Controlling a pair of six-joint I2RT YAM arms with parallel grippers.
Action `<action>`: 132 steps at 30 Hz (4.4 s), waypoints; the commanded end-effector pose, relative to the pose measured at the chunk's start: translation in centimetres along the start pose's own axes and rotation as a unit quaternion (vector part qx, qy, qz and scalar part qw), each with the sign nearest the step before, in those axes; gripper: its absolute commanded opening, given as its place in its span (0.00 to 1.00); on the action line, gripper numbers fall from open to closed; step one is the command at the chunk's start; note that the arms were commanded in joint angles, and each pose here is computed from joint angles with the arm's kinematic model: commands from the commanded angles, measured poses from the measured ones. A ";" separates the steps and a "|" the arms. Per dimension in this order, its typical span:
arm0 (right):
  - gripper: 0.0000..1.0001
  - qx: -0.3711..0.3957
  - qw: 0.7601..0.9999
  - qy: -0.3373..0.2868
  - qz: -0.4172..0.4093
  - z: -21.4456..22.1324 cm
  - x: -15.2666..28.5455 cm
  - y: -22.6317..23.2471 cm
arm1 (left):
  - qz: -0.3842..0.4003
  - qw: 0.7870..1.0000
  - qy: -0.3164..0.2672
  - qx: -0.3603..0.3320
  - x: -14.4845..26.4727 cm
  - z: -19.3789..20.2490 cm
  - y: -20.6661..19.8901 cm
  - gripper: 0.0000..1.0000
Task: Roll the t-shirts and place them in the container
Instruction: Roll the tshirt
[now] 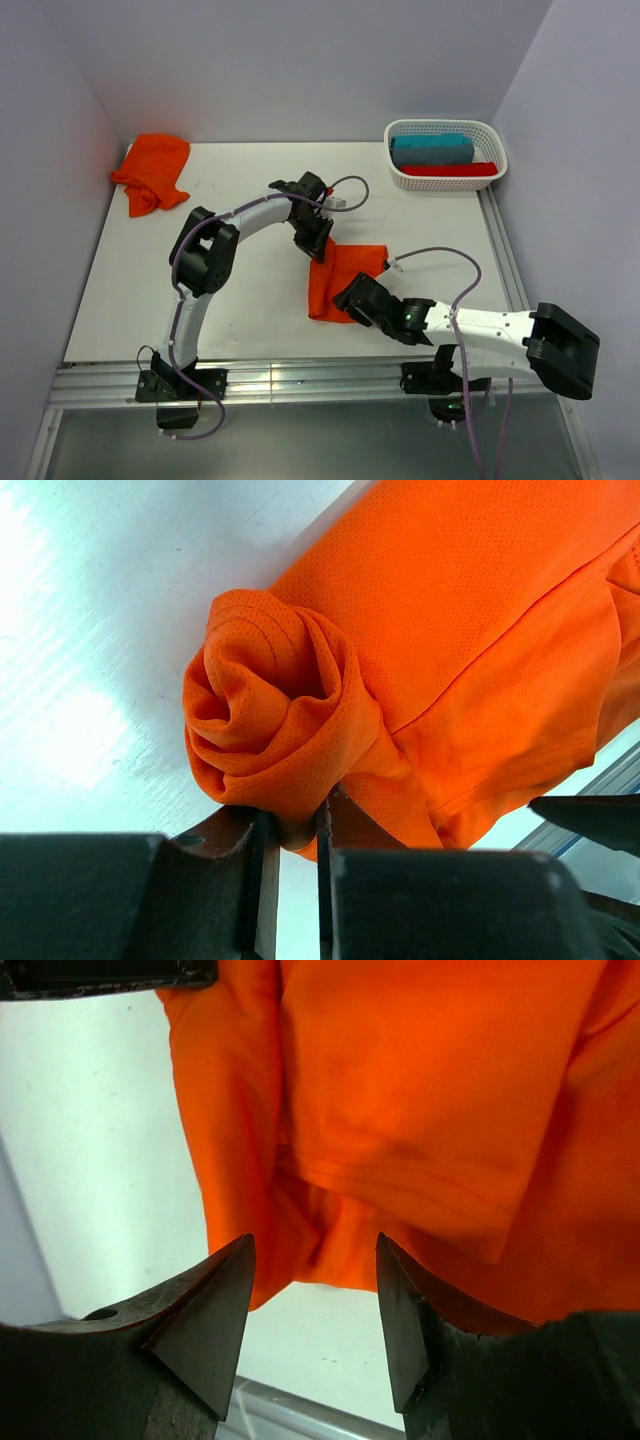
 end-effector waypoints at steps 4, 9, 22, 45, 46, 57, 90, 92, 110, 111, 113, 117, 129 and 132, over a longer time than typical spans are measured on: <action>0.56 0.072 0.996 -0.050 0.025 -1.9 -0.7 3.3 | -0.093 0.994 0.059 -0.010 -0.9 2.6 3.7 0.06; 0.54 0.134 0.986 -0.080 0.062 -2.3 -1.4 8.4 | -0.107 0.992 0.065 -0.010 -0.8 2.6 3.6 0.06; 0.55 0.269 0.930 -0.161 0.194 0.5 -5.9 10.6 | -0.098 0.990 0.099 0.002 -0.5 2.7 2.9 0.08; 0.60 0.358 0.860 -0.222 0.288 2.3 -7.3 8.0 | -0.083 0.989 0.124 0.006 -0.8 4.1 1.3 0.09; 0.60 0.358 0.861 -0.218 0.288 2.4 -7.5 7.9 | -0.084 0.988 0.126 0.008 -0.7 4.2 1.4 0.09; 0.50 0.347 0.872 -0.187 0.291 3.6 -9.2 5.6 | -0.072 0.989 0.126 0.004 -0.5 4.5 0.9 0.18; 0.33 -0.059 0.979 0.138 -0.139 4.8 -7.6 3.8 | 0.089 0.992 -0.089 -0.028 5.9 1.9 0.5 0.84; 0.33 -0.077 0.976 0.146 -0.139 4.9 -7.8 3.0 | 0.080 0.993 -0.084 -0.021 4.9 2.4 1.0 0.84; 0.57 -0.017 0.989 0.130 -0.074 4.7 -7.7 2.1 | -0.058 0.997 0.021 0.038 2.0 4.5 4.7 0.02; 0.59 0.000 0.993 0.117 -0.023 4.3 -7.8 0.2 | -0.062 0.997 0.025 0.036 2.0 4.6 4.7 0.02; 0.64 0.026 0.997 0.074 -0.013 3.2 -7.4 1.6 | -0.072 0.996 0.037 0.032 1.9 5.0 4.8 0.02; 0.68 0.091 0.995 0.013 0.049 1.8 -5.4 2.8 | -0.080 0.995 0.047 0.026 1.9 5.1 4.6 0.03; 0.70 0.246 0.952 -0.118 0.137 1.7 -3.8 7.6 | -0.078 0.994 0.078 0.009 1.2 4.6 3.1 0.05; 0.68 0.278 0.935 -0.151 0.159 1.4 -4.6 8.6 | -0.076 0.994 0.083 0.006 1.0 4.5 2.9 0.06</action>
Point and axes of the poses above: each gripper's point midway between its finger pads, its own x axis back along the fingers, its own y axis along the line the jaws close on, z = x × y, the point moved 2 cm from there along x, back along the fingers, and after that the axes turned 13 degrees about -x, right-handed, at the moved point
